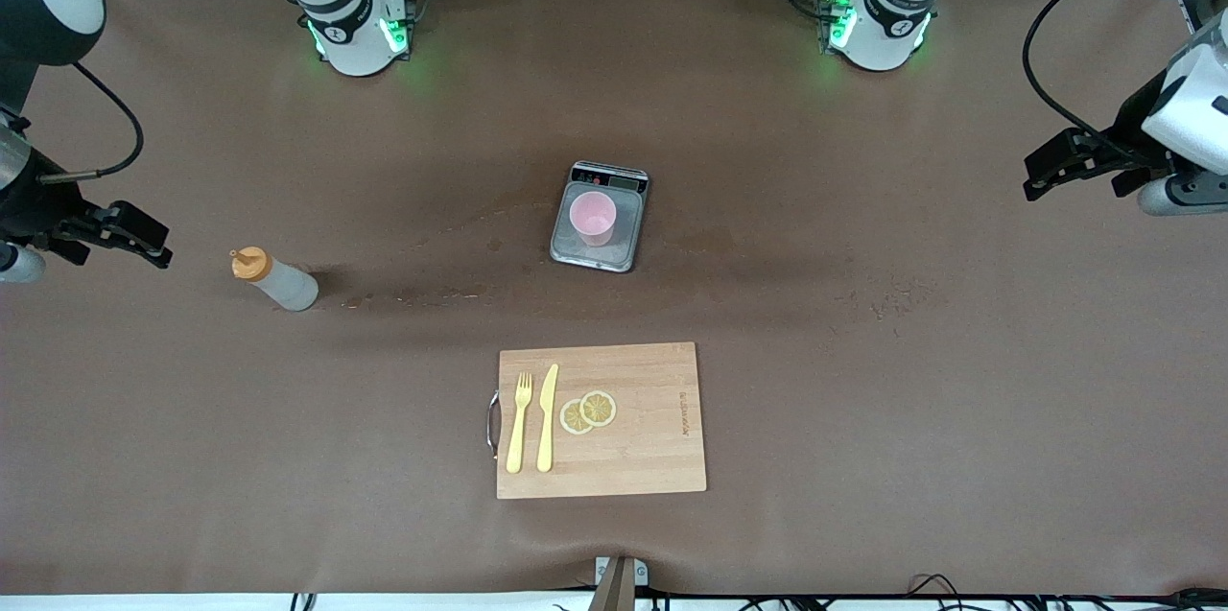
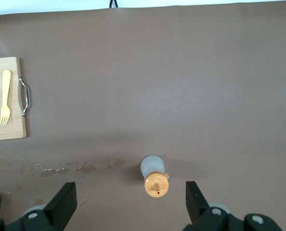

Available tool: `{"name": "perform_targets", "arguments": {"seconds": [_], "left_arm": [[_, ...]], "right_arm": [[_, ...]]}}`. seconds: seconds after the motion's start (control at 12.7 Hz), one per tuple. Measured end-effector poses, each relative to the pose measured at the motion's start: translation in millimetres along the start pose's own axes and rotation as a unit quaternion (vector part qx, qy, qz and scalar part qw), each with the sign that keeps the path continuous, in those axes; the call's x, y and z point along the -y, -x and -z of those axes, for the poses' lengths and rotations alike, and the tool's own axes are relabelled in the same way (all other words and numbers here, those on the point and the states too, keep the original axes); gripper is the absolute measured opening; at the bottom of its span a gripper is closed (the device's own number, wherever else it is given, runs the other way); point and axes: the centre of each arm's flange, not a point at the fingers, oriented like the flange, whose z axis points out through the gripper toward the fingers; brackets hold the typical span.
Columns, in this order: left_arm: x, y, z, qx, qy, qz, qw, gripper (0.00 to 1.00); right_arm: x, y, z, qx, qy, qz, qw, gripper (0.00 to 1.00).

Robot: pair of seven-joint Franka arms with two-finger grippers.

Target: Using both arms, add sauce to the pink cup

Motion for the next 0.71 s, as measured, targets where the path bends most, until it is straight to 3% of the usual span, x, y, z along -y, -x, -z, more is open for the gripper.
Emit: {"name": "perform_targets", "arguments": {"seconds": [0.39, 0.71], "left_arm": [[0.0, 0.1, 1.2, 0.000, 0.000, 0.000, 1.000, 1.00], [-0.5, -0.2, 8.6, -0.008, 0.001, 0.000, 1.000, 1.00]], "right_arm": [[-2.4, 14.1, -2.8, -0.002, -0.002, 0.002, 1.000, 1.00], [-7.5, 9.8, 11.6, -0.022, -0.002, 0.006, 1.000, 1.00]]}}
